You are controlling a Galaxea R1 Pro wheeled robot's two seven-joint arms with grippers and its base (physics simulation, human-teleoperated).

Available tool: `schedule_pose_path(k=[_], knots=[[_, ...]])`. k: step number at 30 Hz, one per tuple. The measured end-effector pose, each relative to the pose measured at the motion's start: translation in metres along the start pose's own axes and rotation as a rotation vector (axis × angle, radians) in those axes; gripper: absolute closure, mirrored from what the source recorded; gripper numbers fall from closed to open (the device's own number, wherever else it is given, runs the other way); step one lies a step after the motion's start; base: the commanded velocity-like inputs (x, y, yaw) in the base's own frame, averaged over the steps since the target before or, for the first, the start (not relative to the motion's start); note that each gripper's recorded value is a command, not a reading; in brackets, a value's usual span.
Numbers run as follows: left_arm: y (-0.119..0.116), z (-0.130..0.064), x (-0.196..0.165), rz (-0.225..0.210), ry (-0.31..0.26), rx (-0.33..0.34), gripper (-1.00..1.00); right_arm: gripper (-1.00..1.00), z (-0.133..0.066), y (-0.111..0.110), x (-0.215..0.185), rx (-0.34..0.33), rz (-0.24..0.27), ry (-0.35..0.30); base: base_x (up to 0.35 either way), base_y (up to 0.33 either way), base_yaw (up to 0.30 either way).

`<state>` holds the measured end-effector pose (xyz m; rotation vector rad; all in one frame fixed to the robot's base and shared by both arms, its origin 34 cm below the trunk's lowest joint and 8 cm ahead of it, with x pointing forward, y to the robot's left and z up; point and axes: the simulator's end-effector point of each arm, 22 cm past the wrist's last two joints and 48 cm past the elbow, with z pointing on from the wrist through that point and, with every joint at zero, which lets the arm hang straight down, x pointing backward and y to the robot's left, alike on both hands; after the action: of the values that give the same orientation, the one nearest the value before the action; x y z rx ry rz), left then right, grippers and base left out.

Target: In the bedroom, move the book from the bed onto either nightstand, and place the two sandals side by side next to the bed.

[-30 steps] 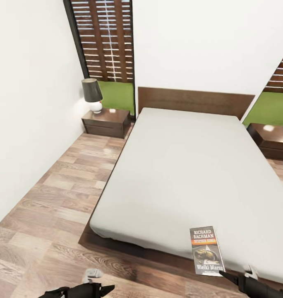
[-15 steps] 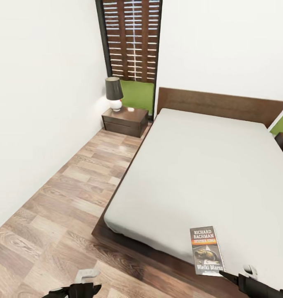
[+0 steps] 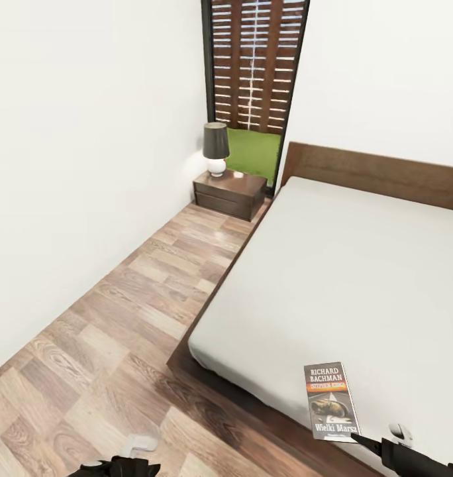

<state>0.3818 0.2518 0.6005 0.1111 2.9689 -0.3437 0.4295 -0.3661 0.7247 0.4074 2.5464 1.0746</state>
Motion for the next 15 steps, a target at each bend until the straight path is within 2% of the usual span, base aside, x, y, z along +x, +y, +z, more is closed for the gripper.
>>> schedule_pose_path(k=[15], knots=[[0.0000,0.0000,0.0002,0.001,0.001,0.000,-1.00,1.00,0.0000,-0.0001,0.0003,0.000,0.000,0.001,0.000,0.000,0.293]])
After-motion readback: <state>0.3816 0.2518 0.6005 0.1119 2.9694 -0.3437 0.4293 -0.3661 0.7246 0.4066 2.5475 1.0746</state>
